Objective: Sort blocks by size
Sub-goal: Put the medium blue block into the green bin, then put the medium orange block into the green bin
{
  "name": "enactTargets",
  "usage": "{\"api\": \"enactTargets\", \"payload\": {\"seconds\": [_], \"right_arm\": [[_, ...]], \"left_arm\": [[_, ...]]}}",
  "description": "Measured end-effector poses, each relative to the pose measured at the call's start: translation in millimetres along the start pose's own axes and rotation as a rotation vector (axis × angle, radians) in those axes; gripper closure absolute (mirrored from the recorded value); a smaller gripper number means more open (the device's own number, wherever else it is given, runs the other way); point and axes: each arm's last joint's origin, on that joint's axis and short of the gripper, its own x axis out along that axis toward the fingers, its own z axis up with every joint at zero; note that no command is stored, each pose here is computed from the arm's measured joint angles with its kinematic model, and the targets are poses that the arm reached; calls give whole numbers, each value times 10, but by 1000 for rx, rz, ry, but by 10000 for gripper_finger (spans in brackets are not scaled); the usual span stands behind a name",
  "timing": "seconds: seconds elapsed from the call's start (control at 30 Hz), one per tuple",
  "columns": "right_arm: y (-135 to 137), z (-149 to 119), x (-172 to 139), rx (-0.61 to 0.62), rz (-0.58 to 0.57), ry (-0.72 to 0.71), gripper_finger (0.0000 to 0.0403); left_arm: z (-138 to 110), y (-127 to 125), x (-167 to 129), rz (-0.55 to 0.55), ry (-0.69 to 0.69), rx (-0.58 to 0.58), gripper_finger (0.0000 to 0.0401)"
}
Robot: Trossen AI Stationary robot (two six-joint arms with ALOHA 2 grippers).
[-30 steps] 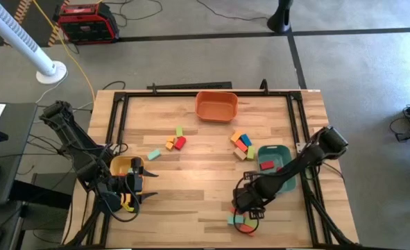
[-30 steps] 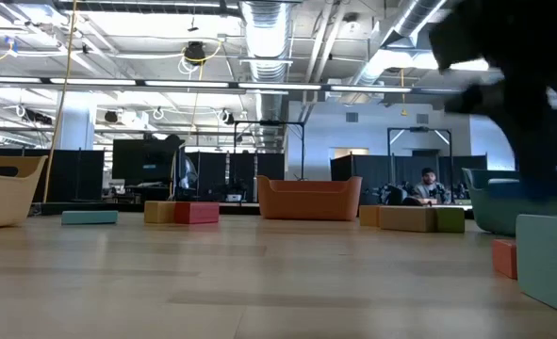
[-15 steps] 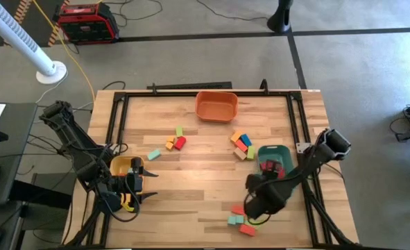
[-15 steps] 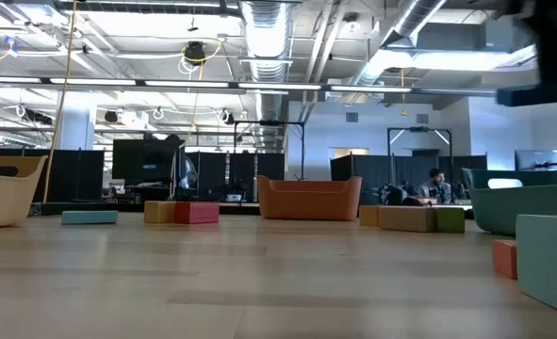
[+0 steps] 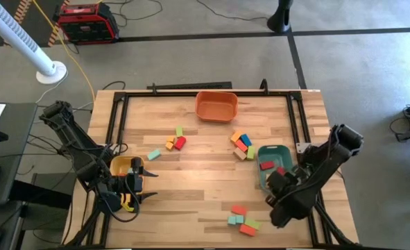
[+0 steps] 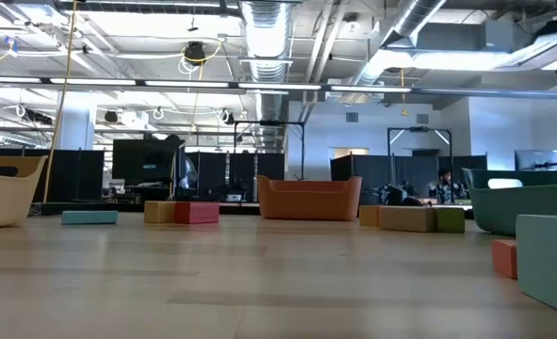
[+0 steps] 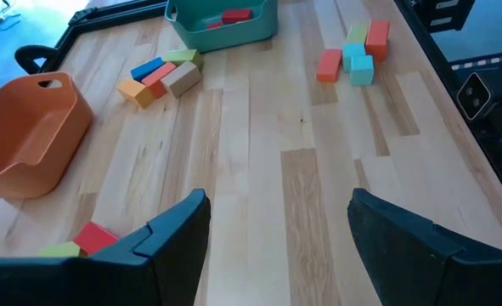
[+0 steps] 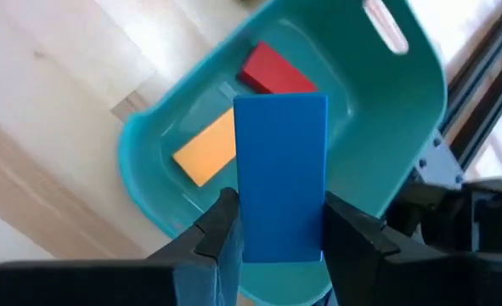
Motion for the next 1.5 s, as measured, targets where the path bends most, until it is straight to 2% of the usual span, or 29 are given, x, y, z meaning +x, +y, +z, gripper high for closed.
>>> {"api": "enactTargets", "payload": {"seconds": [0.27,0.5,0.9,1.0,1.17,1.4,1.5], "right_arm": [[-34,-17,211,73,56,11,242],[-72,0,360,97,50,20,208],[-220,76,243,139,125,28,178],[-251,111,145,148,176,23,173],[-203,171,-8,87,307,-53,173],[106,243,-176,-62,615,-168,173],[259,252,-195,-113,688,-212,172]], "left_arm": [[1,0,0,0,-1,-1,134],[1,-1,0,-1,-1,-2,134],[1,-1,0,-1,-1,-4,134],[1,-1,0,-1,-1,-4,134],[1,-1,0,-1,-1,-4,134],[2,-1,0,-1,-1,-6,134],[2,-1,0,-1,-1,-8,134]]}}
